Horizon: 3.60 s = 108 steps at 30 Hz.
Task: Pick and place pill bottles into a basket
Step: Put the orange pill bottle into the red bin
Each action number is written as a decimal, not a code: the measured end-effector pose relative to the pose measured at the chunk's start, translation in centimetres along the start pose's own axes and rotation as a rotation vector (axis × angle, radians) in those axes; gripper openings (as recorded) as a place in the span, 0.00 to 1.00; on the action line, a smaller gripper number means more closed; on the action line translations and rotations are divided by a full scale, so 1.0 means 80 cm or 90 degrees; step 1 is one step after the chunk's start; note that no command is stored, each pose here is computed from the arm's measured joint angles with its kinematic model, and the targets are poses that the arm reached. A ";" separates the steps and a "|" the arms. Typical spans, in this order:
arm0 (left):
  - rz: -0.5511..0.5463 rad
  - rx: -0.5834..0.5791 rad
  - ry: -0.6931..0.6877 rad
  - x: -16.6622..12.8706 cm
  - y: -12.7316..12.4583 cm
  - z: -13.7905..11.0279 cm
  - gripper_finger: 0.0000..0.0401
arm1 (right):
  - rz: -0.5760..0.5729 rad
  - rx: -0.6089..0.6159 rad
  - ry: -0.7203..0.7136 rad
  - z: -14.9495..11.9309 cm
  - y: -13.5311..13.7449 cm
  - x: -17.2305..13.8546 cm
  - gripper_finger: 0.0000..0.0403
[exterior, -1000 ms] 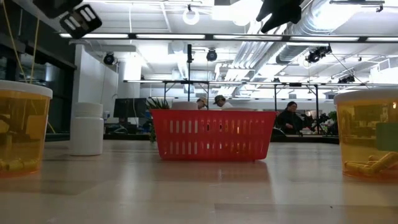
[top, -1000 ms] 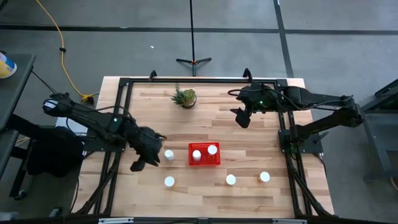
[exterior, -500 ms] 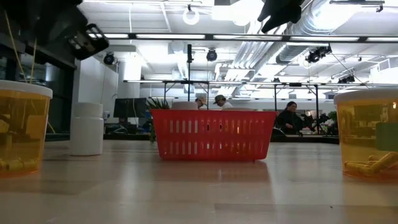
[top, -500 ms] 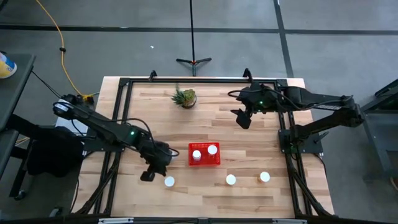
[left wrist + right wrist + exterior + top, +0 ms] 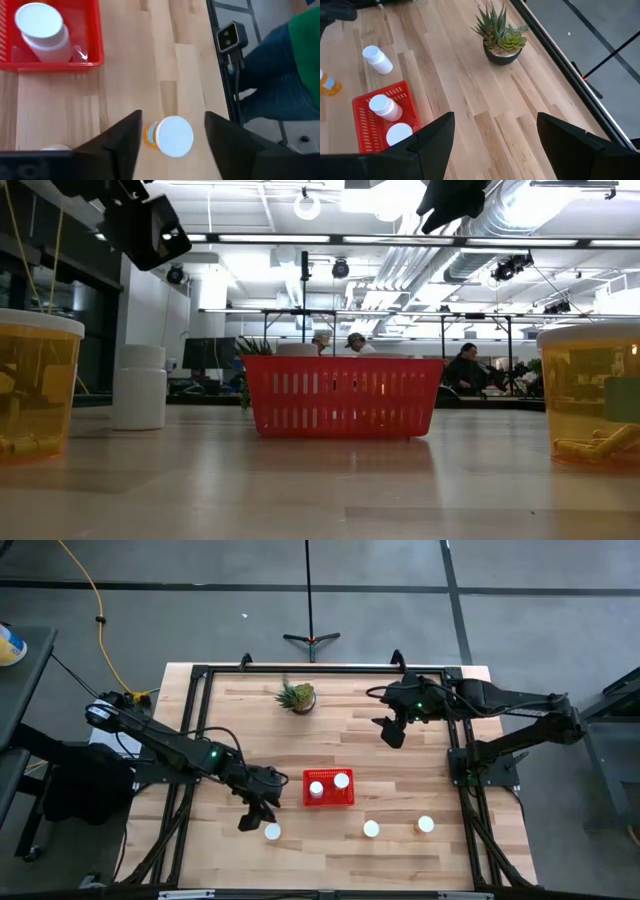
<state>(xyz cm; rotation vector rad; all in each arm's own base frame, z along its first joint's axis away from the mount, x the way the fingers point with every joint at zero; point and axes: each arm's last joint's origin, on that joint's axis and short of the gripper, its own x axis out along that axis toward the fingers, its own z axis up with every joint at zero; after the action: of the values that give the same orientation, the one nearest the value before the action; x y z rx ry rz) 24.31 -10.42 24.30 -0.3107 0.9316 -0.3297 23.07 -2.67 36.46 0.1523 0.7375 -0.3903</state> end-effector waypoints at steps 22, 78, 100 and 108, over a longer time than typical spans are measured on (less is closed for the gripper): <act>-0.061 -0.078 0.124 0.043 -0.022 -0.018 0.83 | -0.008 -0.025 0.031 -0.006 -0.002 0.000 0.68; 0.012 -0.008 0.146 0.098 -0.015 -0.032 0.83 | -0.006 -0.031 0.046 -0.009 -0.002 0.000 0.68; 0.033 0.008 0.131 0.100 -0.014 -0.030 0.83 | -0.014 -0.040 0.049 -0.009 -0.004 0.000 0.68; 0.042 0.011 0.138 0.111 -0.010 -0.033 0.83 | -0.013 -0.041 0.049 -0.009 -0.004 0.000 0.68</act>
<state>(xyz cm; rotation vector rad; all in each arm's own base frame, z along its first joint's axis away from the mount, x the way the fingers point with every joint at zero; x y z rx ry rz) 26.92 -15.09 16.68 -0.2300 1.1490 -0.3149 22.51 -2.76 35.92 0.1002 0.8275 -0.3821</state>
